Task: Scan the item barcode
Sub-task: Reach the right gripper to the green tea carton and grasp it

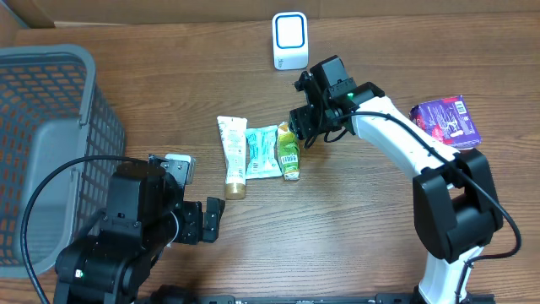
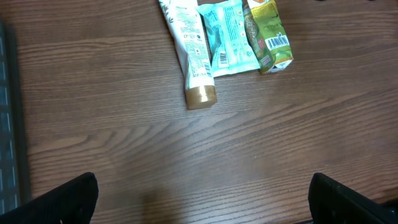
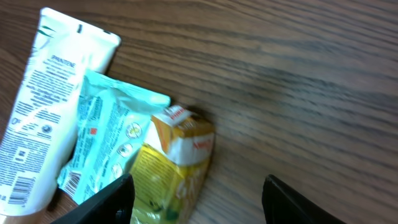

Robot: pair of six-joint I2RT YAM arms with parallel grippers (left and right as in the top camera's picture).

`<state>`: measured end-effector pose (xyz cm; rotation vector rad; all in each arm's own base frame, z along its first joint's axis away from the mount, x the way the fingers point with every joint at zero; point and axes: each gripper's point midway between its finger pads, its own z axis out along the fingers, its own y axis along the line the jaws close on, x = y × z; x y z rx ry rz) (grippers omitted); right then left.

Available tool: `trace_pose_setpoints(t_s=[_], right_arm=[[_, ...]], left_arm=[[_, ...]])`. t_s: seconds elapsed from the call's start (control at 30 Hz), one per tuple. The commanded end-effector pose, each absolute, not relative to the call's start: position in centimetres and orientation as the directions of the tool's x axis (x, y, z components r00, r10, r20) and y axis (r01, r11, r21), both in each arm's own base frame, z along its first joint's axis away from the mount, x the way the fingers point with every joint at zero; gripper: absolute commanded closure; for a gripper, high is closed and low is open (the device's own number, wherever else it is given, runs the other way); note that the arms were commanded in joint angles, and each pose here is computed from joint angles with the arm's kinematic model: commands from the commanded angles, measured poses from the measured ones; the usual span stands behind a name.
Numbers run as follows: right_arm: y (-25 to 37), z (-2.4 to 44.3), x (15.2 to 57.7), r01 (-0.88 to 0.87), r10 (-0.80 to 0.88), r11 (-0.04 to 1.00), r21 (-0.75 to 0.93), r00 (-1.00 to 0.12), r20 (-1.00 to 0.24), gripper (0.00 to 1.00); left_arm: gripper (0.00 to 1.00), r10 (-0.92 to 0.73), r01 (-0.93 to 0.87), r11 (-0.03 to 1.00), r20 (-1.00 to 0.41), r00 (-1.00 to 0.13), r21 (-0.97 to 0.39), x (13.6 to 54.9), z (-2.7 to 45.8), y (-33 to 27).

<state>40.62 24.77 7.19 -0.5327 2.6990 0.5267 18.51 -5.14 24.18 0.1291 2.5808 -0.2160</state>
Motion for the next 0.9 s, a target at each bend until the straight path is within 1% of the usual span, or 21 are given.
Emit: trace_pose_setpoints(t_s=[0.0,0.1,0.13,0.27,0.37,0.43,0.63,0.73,0.87], right_arm=[[26.2,6.0,40.9,-0.416,-0.278,0.832,0.366,-0.885,-0.375,0.37],[26.3,4.8,40.9,-0.340,-0.215,0.853,0.396,-0.921,-0.327,0.45],[26.3,4.3,40.6,-0.309,-0.195,0.857,0.413,-0.935,-0.296,0.49],[26.4,4.2,39.6,-0.266,-0.172,0.856,0.443,-0.955,-0.242,0.53],[26.6,4.0,38.6,-0.238,-0.164,0.848,0.474,-0.967,-0.194,0.58],[26.5,3.8,38.2,-0.202,-0.139,0.855,0.477,-0.976,-0.165,0.66],[26.2,3.6,38.1,-0.178,-0.120,0.864,0.471,-0.981,-0.150,0.96],[25.1,3.7,38.6,-0.158,-0.102,0.891,0.426,-0.983,-0.151,0.96],[21.9,5.2,39.6,-0.124,-0.076,0.960,0.252,-0.979,-0.192,0.96]], left_arm=[[0.00,0.034,0.117,0.985,-0.529,-0.848,-0.124,18.7,24.2,-4.9],[0.00,0.034,0.117,0.985,-0.529,-0.848,-0.124,18.7,24.2,-4.9],[0.00,0.034,0.117,0.985,-0.529,-0.848,-0.124,18.7,24.2,-4.9],[0.00,0.034,0.117,0.985,-0.529,-0.848,-0.124,18.7,24.2,-4.9],[0.00,0.034,0.117,0.985,-0.529,-0.848,-0.124,18.7,24.2,-4.9],[0.00,0.034,0.117,0.985,-0.529,-0.848,-0.124,18.7,24.2,-4.9],[0.01,0.034,0.117,0.985,-0.529,-0.848,-0.124,18.7,24.2,-4.9],[0.00,0.034,0.117,0.985,-0.529,-0.848,-0.124,18.7,24.2,-4.9],[0.00,0.034,0.117,0.985,-0.529,-0.848,-0.124,18.7,24.2,-4.9]])
